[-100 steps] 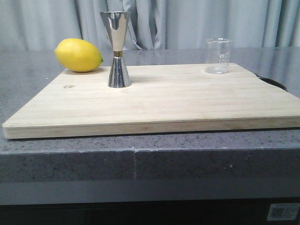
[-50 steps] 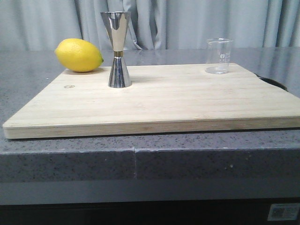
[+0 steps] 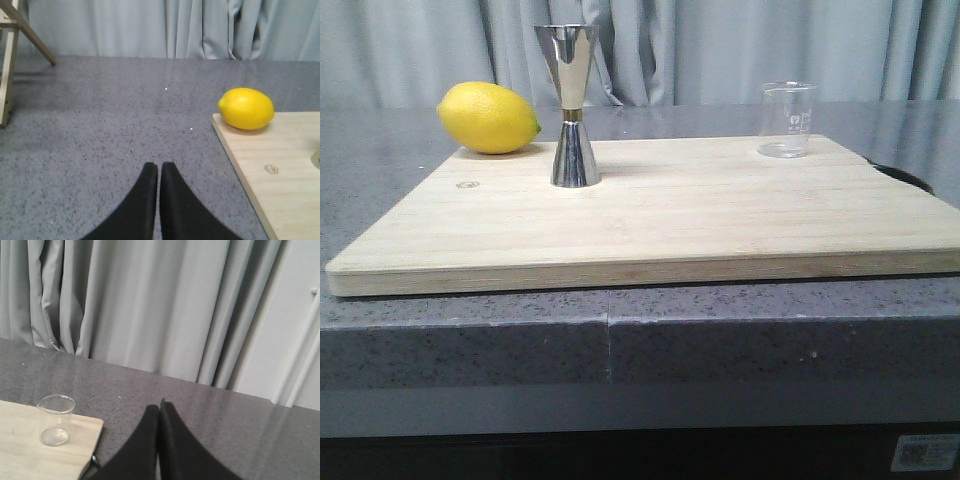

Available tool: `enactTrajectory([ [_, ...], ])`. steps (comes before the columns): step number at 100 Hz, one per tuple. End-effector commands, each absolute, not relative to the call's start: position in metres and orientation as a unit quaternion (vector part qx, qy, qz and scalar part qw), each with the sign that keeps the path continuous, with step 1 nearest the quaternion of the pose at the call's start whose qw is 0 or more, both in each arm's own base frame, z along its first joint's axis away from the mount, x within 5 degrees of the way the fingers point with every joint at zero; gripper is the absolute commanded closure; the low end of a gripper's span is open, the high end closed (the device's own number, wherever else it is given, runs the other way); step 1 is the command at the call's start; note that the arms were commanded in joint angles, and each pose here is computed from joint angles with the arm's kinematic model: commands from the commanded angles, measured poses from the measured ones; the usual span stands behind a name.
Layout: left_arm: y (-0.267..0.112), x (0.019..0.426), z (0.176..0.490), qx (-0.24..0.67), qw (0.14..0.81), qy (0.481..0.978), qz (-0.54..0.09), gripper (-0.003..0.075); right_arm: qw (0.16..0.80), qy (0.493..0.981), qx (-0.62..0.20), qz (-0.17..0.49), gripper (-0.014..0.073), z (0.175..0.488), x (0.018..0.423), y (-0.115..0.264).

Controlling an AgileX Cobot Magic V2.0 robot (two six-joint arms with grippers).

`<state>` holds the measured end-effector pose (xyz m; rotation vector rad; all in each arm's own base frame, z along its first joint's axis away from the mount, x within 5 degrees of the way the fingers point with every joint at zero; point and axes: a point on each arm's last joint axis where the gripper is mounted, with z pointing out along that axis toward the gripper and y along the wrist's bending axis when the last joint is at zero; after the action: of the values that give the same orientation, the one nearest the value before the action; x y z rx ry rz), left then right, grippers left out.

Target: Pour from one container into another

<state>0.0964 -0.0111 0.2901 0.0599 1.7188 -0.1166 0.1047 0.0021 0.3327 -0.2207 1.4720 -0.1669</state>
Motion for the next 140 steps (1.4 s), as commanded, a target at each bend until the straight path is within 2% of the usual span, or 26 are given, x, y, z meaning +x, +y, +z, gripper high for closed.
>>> enactTrajectory([
  [1,-0.013,0.091,0.306,0.031,0.730,0.679,-0.069,0.0739,0.742,0.659,-0.102,-0.077,0.0649,0.342,0.103,0.003],
  [9,-0.014,0.084,0.300,0.039,0.772,0.629,-0.083,0.0739,0.742,0.659,-0.102,-0.077,0.0649,0.342,0.103,0.003],
  [18,-0.013,0.076,0.286,0.029,0.792,0.602,-0.096,0.0739,0.742,0.659,-0.102,-0.077,0.0649,0.342,0.103,0.003],
  [35,-0.009,0.069,0.250,-0.012,0.784,0.611,-0.107,0.0739,0.742,0.659,-0.102,-0.077,0.0649,0.342,0.103,0.003],
  [58,-0.004,0.062,0.223,-0.041,0.784,0.611,-0.104,0.0739,0.742,0.659,-0.102,-0.077,0.0649,0.342,0.103,0.003],
  [140,-0.003,0.061,0.214,-0.037,0.761,0.643,-0.082,0.0739,0.742,0.659,-0.102,-0.077,0.0649,0.342,0.103,0.003],
])
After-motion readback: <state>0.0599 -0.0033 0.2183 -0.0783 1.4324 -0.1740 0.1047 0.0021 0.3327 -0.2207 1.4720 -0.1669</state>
